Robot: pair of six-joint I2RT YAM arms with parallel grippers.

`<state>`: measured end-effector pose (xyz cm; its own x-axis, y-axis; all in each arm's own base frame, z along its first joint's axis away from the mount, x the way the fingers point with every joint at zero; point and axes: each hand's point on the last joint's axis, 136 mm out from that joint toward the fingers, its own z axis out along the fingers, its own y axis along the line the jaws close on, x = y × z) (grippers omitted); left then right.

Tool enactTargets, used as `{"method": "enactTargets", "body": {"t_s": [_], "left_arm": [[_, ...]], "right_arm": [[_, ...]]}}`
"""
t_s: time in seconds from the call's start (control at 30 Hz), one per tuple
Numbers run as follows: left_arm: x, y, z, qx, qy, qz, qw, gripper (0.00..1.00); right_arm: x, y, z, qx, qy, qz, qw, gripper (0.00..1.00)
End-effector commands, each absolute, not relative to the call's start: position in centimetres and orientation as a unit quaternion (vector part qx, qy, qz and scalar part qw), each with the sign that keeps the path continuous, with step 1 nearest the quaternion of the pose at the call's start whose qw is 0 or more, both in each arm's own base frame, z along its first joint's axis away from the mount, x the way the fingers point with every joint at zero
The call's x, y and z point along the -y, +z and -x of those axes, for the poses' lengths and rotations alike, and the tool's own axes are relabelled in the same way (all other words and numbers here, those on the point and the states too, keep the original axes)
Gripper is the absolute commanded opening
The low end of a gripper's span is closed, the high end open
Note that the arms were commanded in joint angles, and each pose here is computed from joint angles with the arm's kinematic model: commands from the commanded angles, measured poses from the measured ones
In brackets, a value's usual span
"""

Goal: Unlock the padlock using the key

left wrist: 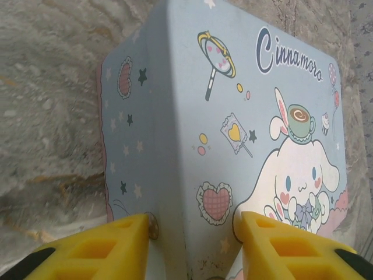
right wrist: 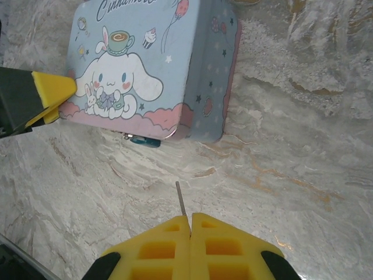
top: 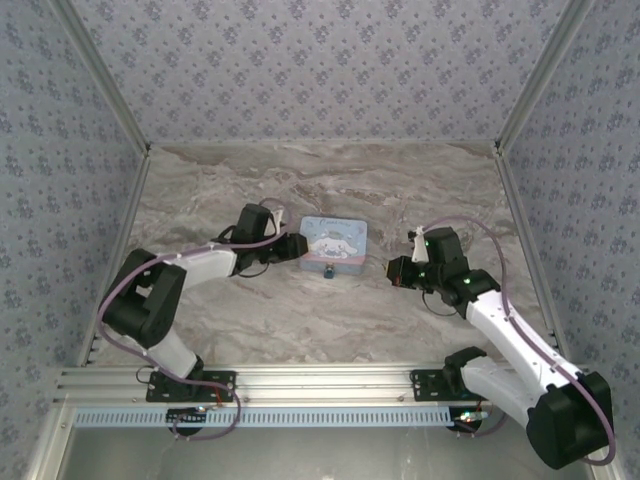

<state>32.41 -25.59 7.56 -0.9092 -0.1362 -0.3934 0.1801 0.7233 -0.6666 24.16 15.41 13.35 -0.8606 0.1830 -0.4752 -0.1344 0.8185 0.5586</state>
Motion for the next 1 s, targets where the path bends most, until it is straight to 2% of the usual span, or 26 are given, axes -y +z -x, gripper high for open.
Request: {"method": "enactTargets", "body": {"t_s": [0.0, 0.2, 0.43, 0.57, 0.77, 0.97], "left_arm": [[20.6, 1.0, -28.1, -0.958, -0.257, 0.025, 0.125, 0.42], [19.8, 2.2, -30.4, -0.955, -0.253, 0.041, 0.152, 0.45], [19.9, 4.3, -33.9, -0.947, -0.261, 0.037, 0.181, 0.55], [20.3, 5.8, -35.1, -0.944, -0.263, 0.019, 0.2, 0.68], [20.0, 9.4, -35.1, -0.926, -0.277, 0.0, 0.258, 0.83], [19.6, 12.3, -32.4, -0.895, -0.313, -0.031, 0.316, 0.89]], "right_arm": [[-16.6, 14.8, -25.1, -0.908, 0.317, 0.004, 0.276, 0.0], [-17.9, 14.7, -25.9, -0.91, 0.317, 0.023, 0.267, 0.0], [-18.8, 14.9, -26.3, -0.91, 0.316, 0.036, 0.268, 0.0], [-19.0, 15.0, -26.1, -0.908, 0.319, 0.04, 0.268, 0.0], [-20.0, 15.6, -26.5, -0.895, 0.343, 0.047, 0.28, 0.0], [-22.6, 16.7, -28.0, -0.865, 0.406, 0.051, 0.291, 0.0]]}}
